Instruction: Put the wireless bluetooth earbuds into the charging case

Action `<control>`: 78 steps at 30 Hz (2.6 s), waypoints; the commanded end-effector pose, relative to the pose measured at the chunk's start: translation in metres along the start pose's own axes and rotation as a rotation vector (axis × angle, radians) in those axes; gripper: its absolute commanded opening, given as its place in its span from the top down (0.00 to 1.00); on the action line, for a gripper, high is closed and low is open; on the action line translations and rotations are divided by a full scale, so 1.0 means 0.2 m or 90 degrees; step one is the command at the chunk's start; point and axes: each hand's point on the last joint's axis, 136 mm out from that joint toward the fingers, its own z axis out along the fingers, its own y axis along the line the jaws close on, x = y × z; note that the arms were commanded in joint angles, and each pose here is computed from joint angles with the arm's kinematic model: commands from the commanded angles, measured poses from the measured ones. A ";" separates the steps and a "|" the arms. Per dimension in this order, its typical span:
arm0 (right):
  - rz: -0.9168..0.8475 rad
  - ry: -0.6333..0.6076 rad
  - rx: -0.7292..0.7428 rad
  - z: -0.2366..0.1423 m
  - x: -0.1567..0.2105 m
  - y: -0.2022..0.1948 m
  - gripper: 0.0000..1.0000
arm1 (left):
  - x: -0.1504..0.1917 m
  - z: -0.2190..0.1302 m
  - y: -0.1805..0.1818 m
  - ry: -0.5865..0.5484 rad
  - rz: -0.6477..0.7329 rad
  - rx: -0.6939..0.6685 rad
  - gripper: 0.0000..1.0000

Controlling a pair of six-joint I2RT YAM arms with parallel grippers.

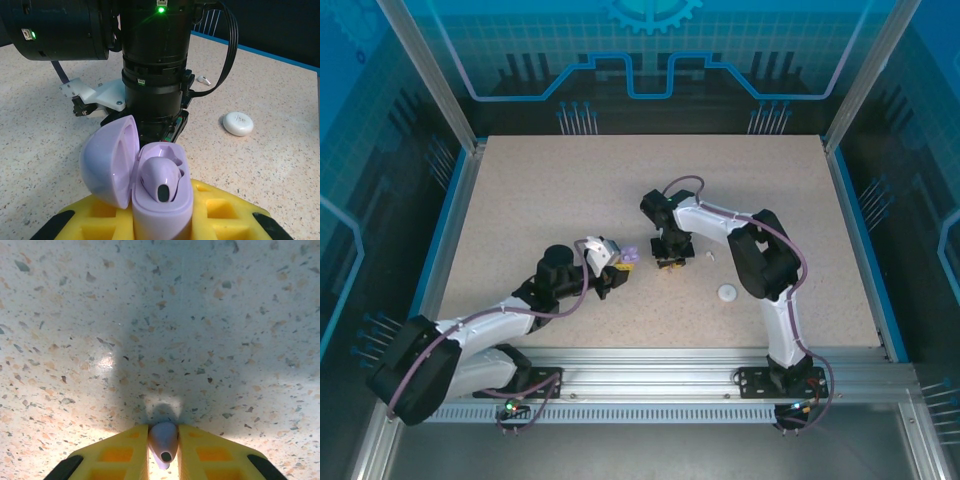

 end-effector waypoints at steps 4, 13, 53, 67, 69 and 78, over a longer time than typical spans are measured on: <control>-0.003 -0.041 -0.013 -0.08 0.00 0.01 0.81 | 0.02 0.02 0.00 0.003 0.000 0.004 0.88; 0.012 -0.093 -0.057 -0.18 0.02 0.03 0.82 | 0.08 0.05 0.01 0.022 -0.026 0.000 0.89; 0.042 -0.302 -0.258 -0.66 0.00 0.19 0.82 | 0.03 0.38 0.04 -0.105 -0.113 0.018 0.90; 0.051 -0.340 -0.263 -0.68 0.00 0.20 0.82 | -0.06 0.40 0.06 -0.155 -0.143 0.021 0.90; 0.054 -0.343 -0.262 -0.68 0.00 0.19 0.82 | -0.08 0.39 0.06 -0.160 -0.141 0.020 0.90; 0.054 -0.354 -0.265 -0.70 0.03 0.17 0.82 | -0.15 0.37 0.07 -0.184 -0.133 0.009 0.90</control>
